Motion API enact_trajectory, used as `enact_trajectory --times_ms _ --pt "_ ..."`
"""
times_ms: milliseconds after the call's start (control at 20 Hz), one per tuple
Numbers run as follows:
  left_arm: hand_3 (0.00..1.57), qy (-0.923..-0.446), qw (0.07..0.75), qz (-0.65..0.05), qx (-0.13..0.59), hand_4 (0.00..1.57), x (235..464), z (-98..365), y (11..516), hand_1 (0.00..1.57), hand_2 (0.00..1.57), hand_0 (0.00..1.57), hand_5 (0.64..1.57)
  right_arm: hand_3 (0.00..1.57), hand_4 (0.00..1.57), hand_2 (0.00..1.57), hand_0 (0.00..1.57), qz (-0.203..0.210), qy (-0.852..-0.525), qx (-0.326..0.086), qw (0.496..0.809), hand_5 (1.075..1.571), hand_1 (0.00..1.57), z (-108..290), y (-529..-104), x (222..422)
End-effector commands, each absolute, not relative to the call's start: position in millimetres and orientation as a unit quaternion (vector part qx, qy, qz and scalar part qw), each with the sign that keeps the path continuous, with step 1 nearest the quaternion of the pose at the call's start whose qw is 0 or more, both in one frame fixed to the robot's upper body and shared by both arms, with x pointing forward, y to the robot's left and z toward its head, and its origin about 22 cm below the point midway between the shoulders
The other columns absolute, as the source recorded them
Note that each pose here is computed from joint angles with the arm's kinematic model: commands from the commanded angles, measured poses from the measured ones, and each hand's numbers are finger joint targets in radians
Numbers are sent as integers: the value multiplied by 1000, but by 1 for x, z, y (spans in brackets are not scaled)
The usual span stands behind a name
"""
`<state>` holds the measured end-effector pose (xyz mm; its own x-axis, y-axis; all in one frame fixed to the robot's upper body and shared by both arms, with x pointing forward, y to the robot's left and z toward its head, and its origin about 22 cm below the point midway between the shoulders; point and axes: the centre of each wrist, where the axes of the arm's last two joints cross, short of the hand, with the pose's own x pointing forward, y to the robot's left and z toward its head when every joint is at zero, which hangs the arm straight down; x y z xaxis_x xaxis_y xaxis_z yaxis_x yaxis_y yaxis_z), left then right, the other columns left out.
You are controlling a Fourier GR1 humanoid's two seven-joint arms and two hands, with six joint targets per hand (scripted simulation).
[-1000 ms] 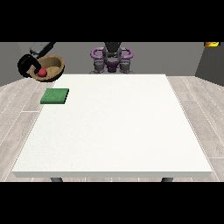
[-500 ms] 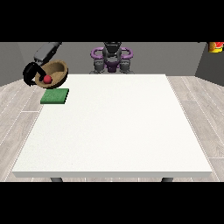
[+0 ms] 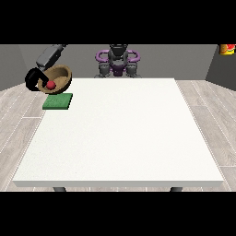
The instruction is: Pick the cup and pour the ball into the bowl, then pick the bowl and place it on the pad
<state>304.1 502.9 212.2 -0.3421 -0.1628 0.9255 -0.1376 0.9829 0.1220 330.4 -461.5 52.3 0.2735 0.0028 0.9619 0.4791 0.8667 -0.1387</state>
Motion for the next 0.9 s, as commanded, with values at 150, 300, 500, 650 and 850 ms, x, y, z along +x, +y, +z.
enact_trajectory --times_ms 150,300,500,650,850 --pt "0 -825 557 -14 97 1195 299 206 506 0 0 0 1560 932 0 1512 1555 -197 -584 -262 742 1554 1555 62 -481 324" --pt "0 -828 552 -17 96 1190 287 221 522 0 0 0 1562 802 0 1398 1487 -210 -590 -254 737 1544 1487 42 -477 317" --pt "0 -822 556 11 122 1188 289 206 532 0 0 0 1565 759 0 1401 1456 -205 -607 -221 735 1532 1456 57 -441 350" --pt "0 -844 529 -15 89 1191 290 228 526 0 0 0 1565 670 0 1376 1434 -227 -621 -228 715 1534 1434 75 -460 350" --pt "0 -844 527 -16 96 1193 287 228 527 0 0 0 1567 1043 162 1103 931 -206 -616 -252 717 1509 931 67 -460 348"
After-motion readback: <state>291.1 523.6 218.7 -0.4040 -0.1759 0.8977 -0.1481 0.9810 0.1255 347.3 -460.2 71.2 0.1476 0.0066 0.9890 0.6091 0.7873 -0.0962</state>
